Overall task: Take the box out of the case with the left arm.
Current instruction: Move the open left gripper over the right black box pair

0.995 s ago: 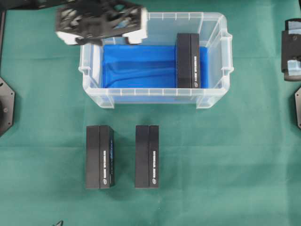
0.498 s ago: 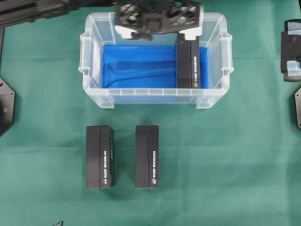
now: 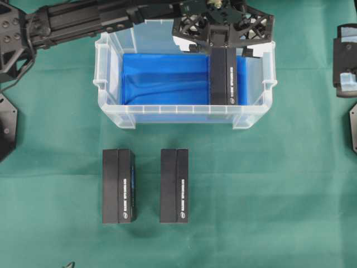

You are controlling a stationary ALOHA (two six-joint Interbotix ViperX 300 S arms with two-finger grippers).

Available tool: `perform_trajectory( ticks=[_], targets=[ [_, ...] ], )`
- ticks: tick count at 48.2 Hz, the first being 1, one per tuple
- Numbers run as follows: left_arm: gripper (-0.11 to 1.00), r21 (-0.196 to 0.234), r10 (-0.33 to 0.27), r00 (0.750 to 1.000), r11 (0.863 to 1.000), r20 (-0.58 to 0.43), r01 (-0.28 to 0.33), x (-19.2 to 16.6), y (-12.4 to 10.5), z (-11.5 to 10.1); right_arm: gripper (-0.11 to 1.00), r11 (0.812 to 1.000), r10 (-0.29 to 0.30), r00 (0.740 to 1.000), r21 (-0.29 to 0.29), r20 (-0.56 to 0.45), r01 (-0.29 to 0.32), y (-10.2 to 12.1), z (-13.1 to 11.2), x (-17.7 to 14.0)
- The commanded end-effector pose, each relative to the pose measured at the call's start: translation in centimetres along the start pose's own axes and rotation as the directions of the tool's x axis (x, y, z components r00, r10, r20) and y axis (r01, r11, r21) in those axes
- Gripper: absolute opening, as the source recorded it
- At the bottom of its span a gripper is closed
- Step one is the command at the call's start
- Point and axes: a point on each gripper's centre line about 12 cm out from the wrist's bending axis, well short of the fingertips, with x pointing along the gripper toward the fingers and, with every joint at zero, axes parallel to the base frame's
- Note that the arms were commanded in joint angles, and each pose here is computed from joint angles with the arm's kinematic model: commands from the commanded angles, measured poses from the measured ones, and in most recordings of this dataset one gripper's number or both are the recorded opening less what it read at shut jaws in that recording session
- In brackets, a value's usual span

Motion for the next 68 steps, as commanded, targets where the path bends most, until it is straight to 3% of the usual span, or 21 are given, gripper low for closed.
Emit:
perform_trajectory(
  ticks=[1, 68],
  targets=[
    [0.89, 0.001, -0.05, 0.999, 0.999, 0.017, 0.05, -2.07, -0.44, 0.0, 0.02, 1.0, 0.001, 1.0, 0.001, 0.017, -0.001, -0.06, 0.14, -0.34],
    [0.89, 0.007, -0.03, 1.0, 1.0, 0.005, 0.03, -1.13, -0.6, -0.78, 0.02, 1.0, 0.0, 1.0, 0.004, 0.011, 0.0, -0.07, 0.02, -0.28]
  ],
)
